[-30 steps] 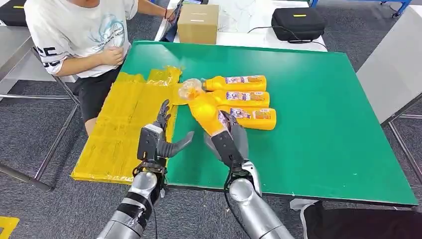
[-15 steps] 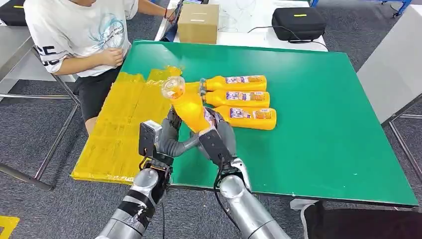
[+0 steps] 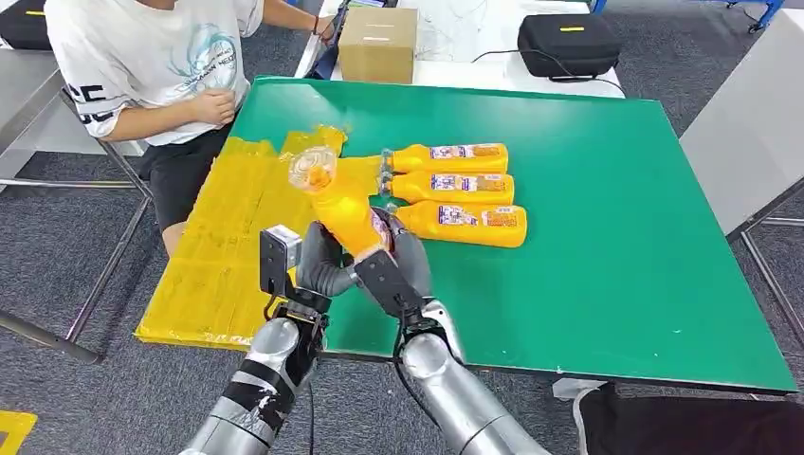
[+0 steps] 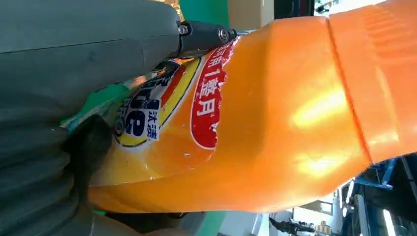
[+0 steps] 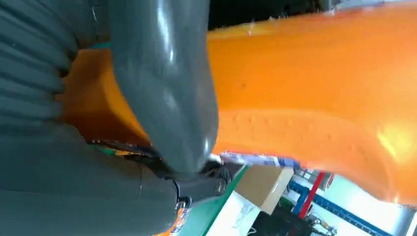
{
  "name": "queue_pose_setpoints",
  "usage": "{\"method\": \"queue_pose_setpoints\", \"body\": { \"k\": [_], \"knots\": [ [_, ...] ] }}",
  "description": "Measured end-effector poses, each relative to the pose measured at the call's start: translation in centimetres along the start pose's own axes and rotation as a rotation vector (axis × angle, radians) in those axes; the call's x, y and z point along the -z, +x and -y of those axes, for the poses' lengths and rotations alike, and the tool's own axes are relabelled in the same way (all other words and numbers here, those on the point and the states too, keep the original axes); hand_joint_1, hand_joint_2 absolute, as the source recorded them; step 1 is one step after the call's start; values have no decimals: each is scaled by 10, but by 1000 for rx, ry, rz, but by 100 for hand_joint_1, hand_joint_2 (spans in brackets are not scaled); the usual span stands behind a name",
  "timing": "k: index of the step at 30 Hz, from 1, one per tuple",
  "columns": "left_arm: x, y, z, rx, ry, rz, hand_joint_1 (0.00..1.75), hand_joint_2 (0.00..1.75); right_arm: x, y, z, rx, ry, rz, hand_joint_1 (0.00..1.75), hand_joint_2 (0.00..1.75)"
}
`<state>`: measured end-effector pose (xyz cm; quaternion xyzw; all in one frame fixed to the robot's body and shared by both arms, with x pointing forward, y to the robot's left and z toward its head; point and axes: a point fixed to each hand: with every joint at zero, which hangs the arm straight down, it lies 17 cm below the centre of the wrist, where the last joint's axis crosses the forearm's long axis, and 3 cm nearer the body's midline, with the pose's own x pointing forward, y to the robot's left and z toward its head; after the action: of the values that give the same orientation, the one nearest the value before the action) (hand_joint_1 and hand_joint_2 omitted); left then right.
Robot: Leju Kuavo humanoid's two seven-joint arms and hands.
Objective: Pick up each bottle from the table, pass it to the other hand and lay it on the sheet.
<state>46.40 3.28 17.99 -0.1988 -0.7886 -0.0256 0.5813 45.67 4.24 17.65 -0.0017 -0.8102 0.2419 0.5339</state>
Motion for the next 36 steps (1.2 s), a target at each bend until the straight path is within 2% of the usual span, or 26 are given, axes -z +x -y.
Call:
{"method": "queue_pose_setpoints", "body": {
  "k": [1, 8, 9, 10, 11, 18, 24, 29, 36],
  "knots": [
    [0, 0, -2, 17, 9, 0, 175, 175, 0, 1, -5, 0, 11, -2, 175, 175],
    [1, 0, -10, 64, 44, 13, 175, 175, 0, 1, -19, -1, 51, -15, 175, 175],
    [1, 0, -11, 63, 47, 14, 175, 175, 0, 0, -19, -5, 51, -15, 159, 175],
    [0, 0, -12, 61, 48, 16, 175, 175, 0, 0, -20, -8, 51, -16, 40, 175],
    [0, 0, -14, 56, 50, 17, 175, 175, 1, -1, -19, -10, 51, -16, 0, 175],
    [0, 0, -25, 42, 68, 16, 175, 175, 1, -4, -5, -40, -24, -15, 0, 175],
    [5, 8, -57, 247, 157, 61, 175, 175, -5, -4, 36, 14, -188, -8, 0, 175],
    [11, 17, -101, 559, 202, 99, 175, 175, -11, -2, 77, 45, -296, 8, 0, 175],
    [15, 17, -126, 643, 204, 92, 175, 175, -14, 1, 99, 56, -342, 26, 0, 175]
  ]
}}
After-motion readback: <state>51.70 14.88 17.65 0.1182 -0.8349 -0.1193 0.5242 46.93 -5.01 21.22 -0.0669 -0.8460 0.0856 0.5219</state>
